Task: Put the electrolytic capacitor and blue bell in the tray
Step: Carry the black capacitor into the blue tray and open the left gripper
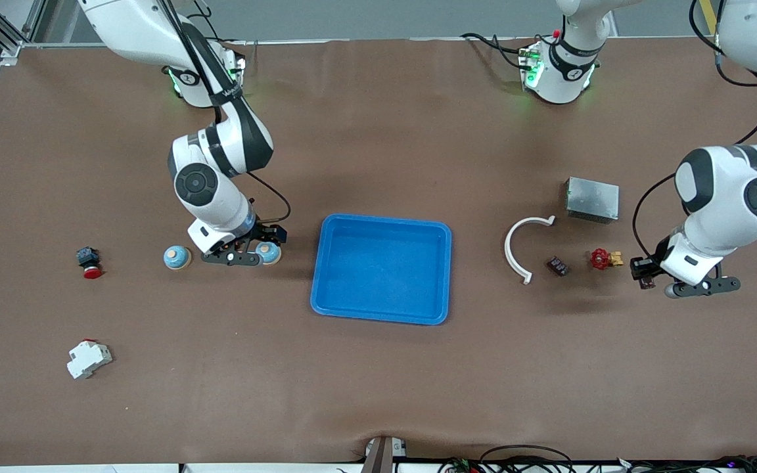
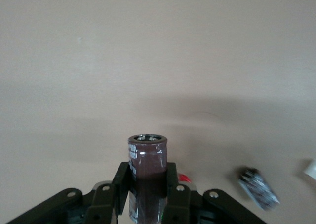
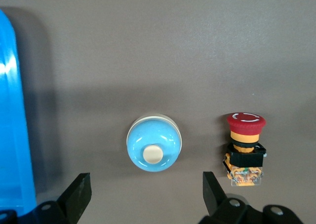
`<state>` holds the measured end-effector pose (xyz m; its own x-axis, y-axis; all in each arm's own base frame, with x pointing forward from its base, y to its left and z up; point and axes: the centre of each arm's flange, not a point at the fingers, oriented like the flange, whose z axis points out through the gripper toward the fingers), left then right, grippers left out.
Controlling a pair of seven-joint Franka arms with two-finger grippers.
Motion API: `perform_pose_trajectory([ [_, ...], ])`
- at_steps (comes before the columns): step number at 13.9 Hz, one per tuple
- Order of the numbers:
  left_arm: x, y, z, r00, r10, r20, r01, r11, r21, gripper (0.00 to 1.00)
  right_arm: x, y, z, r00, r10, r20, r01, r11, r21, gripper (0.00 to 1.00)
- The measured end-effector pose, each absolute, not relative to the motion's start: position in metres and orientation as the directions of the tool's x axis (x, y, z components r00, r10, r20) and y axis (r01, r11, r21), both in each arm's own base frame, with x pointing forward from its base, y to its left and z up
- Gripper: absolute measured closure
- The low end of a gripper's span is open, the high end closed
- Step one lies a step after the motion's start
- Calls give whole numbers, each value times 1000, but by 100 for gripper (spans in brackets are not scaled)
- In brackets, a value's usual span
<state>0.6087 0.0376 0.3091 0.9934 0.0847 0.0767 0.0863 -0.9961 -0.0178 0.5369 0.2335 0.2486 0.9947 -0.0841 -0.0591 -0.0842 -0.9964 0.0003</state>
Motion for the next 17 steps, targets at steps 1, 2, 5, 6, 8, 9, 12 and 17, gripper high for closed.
perform_pose_trajectory([
  [1,610,25,318,993,92,74,93,-996,-11,66,537,233,244,995,-84,-61,-84,-996,2,0],
  [2,612,10,323,992,106,70,106,-994,-1,66,537,234,241,995,-85,-57,-85,-996,2,0],
  [5,619,-40,334,983,177,42,176,-984,28,66,542,234,228,996,-86,-20,-86,-996,-10,0],
  [6,622,-60,337,977,213,26,212,-977,33,66,543,234,222,996,-86,-12,-86,-996,-11,0],
  [8,629,-112,341,964,267,15,266,-963,48,66,544,234,214,996,-87,-8,-87,-996,-10,0],
  [9,629,-140,341,958,286,12,285,-957,57,66,545,234,214,996,-87,-7,-88,-996,-10,0],
  [12,621,-208,334,925,379,-9,379,-923,70,66,548,233,215,996,-91,-3,-91,-996,-11,0],
  [17,596,-331,320,842,536,-57,539,-838,88,66,550,230,208,995,-96,-4,-96,-995,-7,0],
])
